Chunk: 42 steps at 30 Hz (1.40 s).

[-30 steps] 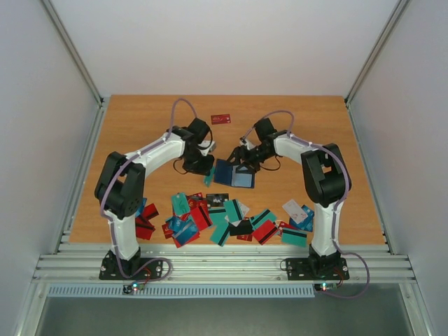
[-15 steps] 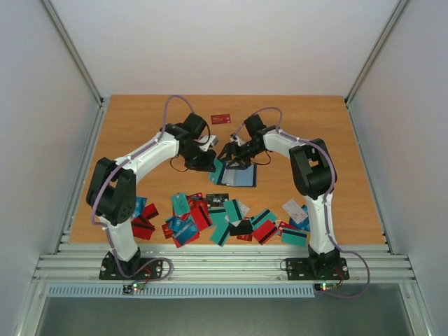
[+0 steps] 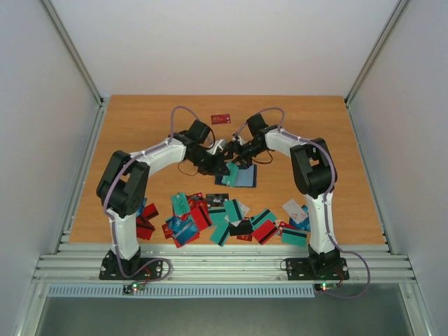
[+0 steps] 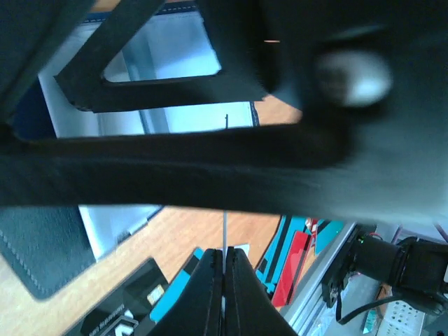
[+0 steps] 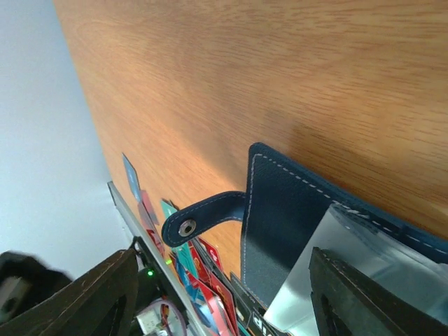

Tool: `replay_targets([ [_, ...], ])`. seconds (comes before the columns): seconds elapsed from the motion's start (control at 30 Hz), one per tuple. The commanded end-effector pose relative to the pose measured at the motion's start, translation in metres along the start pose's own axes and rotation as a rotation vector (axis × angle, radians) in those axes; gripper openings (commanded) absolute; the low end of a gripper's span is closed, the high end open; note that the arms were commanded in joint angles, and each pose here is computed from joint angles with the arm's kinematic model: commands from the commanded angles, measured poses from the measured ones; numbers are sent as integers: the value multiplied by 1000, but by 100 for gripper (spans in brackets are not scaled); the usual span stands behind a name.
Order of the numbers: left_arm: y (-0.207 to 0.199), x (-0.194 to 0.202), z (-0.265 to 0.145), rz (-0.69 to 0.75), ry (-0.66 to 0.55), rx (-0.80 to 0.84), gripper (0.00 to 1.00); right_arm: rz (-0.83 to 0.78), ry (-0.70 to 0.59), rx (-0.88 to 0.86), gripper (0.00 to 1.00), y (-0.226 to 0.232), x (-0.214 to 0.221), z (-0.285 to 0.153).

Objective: Put the credit cards into the card holder

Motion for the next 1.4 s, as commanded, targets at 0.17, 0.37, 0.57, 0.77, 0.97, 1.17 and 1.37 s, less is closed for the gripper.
replay_targets([
  [0.17,27,-14,32,-29,-18,23,0,52,-12,-77,69,-2,-7,-10],
  [0.37,40,-17,41,-48,-49,-3,0,61,-9,-82,70,-1,-10,-14],
  [0.57,39,-26,43,-56,-81,-2,0,49,0,-77,70,2,-11,-18],
  [0.77,40,-33,51,-60,-58,11,0,67,17,-75,70,-1,-7,-16],
  [0.97,37,-34,52,-54,-46,50,0,55,19,-71,70,-2,-6,-15],
  [1.17,39,-33,52,-65,-53,27,0,19,-19,-73,70,9,-13,-30],
  [1.37,42,-33,53,-75,-55,8,0,20,-92,12,70,20,-16,-69],
])
Point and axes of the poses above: each gripper's point midway between its finger pads, its own z axis out along the fingers, its own y axis along the line the jaws close on, x = y × z, the point moved 8 cm from there along -z, back along the fingers, and after that the axes turned 11 degrees about -z, right-handed, at the moved point
